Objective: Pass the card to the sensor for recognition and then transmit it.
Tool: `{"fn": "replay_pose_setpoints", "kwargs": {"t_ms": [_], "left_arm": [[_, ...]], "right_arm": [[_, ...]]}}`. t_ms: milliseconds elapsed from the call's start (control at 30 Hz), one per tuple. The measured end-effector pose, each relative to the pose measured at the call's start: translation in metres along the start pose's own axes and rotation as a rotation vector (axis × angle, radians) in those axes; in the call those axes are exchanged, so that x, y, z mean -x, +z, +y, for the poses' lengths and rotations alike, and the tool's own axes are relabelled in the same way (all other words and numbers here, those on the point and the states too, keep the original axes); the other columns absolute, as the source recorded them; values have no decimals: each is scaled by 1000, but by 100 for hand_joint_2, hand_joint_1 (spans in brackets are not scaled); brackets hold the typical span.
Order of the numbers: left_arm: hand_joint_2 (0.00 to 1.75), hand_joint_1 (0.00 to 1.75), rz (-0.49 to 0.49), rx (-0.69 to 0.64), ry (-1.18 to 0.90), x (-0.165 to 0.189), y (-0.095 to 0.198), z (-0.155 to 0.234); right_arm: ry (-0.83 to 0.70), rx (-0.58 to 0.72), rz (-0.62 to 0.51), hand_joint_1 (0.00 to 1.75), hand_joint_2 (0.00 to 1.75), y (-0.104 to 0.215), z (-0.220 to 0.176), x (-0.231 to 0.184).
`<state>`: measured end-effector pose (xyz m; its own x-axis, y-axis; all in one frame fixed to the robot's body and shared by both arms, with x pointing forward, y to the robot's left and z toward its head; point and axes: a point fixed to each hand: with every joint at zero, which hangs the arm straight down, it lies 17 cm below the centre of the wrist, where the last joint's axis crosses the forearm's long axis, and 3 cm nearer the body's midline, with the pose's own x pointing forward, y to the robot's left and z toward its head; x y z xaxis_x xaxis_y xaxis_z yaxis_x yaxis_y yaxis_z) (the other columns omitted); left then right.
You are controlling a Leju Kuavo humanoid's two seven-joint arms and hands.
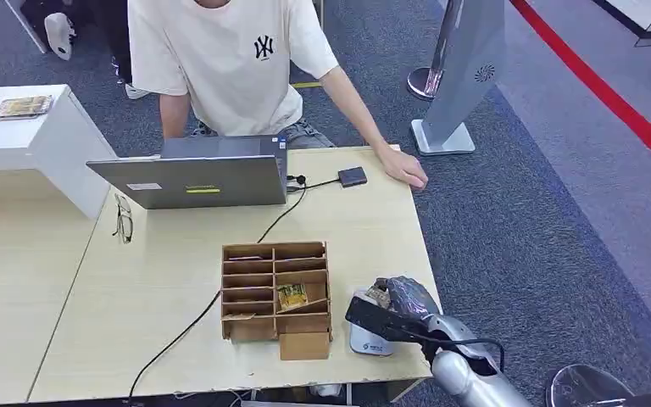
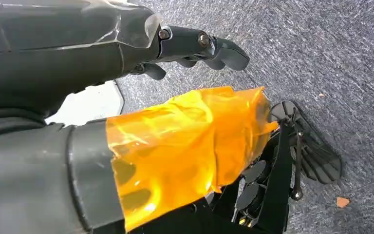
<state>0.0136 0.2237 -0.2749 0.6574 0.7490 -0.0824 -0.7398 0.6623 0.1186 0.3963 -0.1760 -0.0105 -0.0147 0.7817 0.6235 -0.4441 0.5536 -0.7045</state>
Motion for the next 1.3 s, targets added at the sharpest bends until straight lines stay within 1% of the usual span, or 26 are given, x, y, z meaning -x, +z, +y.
{"fn": "replay_pose_setpoints", "kwargs": {"t_ms": [1300], "left_arm": [[0, 0, 5, -1, -3, 1, 0, 0]], "right_arm": [[0, -9, 11, 175, 175, -3, 2, 4]]}}
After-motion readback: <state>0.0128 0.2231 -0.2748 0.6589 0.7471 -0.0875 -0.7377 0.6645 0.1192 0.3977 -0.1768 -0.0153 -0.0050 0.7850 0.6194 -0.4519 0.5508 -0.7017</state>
